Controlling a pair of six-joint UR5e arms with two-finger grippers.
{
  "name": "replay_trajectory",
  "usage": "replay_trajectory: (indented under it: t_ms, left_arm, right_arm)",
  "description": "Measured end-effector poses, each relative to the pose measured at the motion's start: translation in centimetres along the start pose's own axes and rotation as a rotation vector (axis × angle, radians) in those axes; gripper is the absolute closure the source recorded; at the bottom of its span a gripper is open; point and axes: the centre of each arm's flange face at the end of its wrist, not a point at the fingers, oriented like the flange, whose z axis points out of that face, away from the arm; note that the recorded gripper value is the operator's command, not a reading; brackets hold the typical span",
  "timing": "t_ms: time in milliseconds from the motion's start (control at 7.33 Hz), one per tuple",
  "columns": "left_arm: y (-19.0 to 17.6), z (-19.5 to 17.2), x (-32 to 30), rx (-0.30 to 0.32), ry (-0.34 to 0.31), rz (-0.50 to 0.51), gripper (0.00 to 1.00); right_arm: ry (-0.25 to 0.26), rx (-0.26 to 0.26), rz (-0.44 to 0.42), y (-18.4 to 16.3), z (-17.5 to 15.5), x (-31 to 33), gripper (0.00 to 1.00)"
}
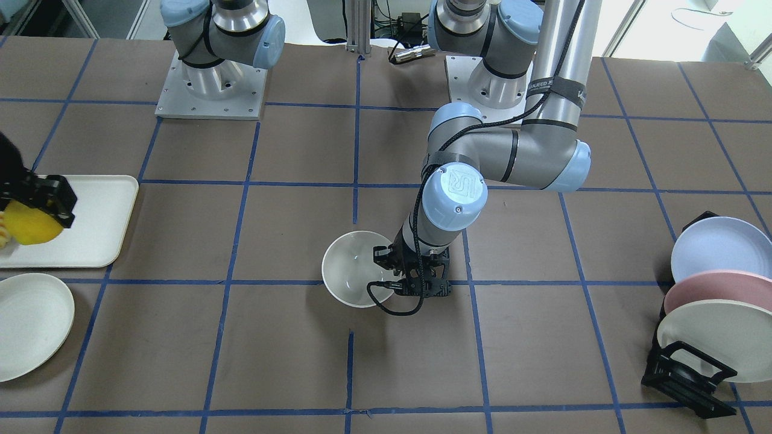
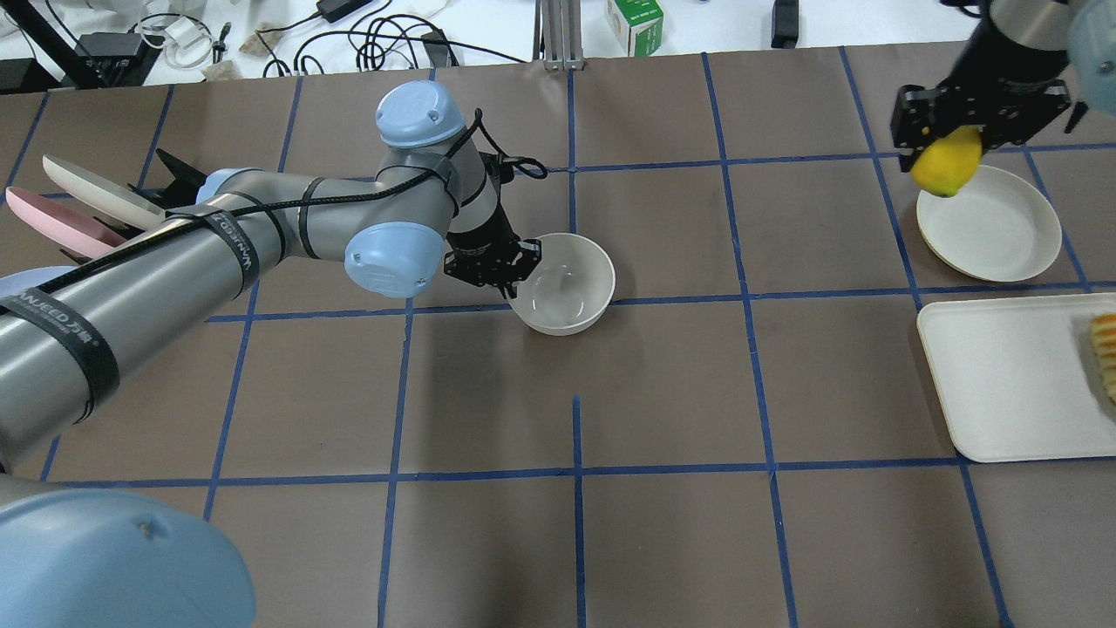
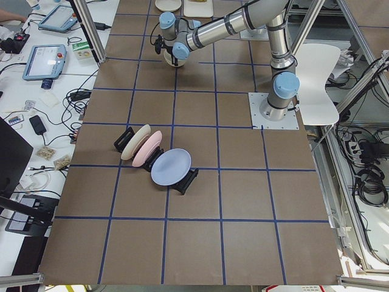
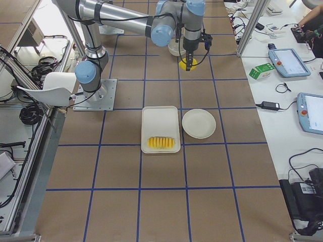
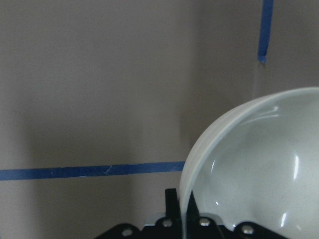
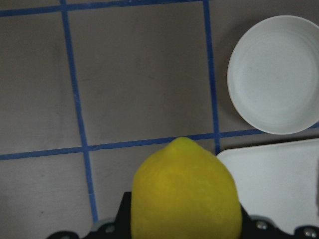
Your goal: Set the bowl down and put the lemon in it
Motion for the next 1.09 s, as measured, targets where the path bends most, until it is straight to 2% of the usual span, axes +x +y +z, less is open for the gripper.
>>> replay_trajectory:
  t_ms: [273, 545, 682, 818, 955, 1091]
  left_arm:
    - [-0.2, -0.5, 0.4, 0.002, 0.035, -0.001, 0.00]
    - [-1.6, -4.4, -0.9, 0.046, 0.035, -0.017, 0.00]
    - [-2.8, -8.0, -2.6, 0.054, 0.000, -0.025, 0.00]
    - [-3.5, -12.2, -4.1, 0.056, -0.062, -0.008, 0.00]
    - [-3.5, -16.2, -5.3, 0.055, -0.120, 0.015, 0.00]
    - [-3.0, -19.3, -6.2, 0.048, -0.151, 0.026, 0.00]
  right_arm:
    - [-0.021, 0.007, 0.051, 1.6, -0.2, -8.7, 0.75]
    - [-0.059, -0.007, 0.037, 2.8, 0.2, -13.5, 0.75]
    - [-0.063, -0.019, 0.023, 2.9, 0.8, -14.7, 0.75]
    - [-0.067, -0.024, -0.005, 2.9, 1.8, -16.5, 0.75]
    - [-0.073, -0.012, -0.040, 2.9, 3.6, -19.9, 0.75]
    - [-0.074, -0.004, -0.046, 3.2, 6.4, -24.6, 0.75]
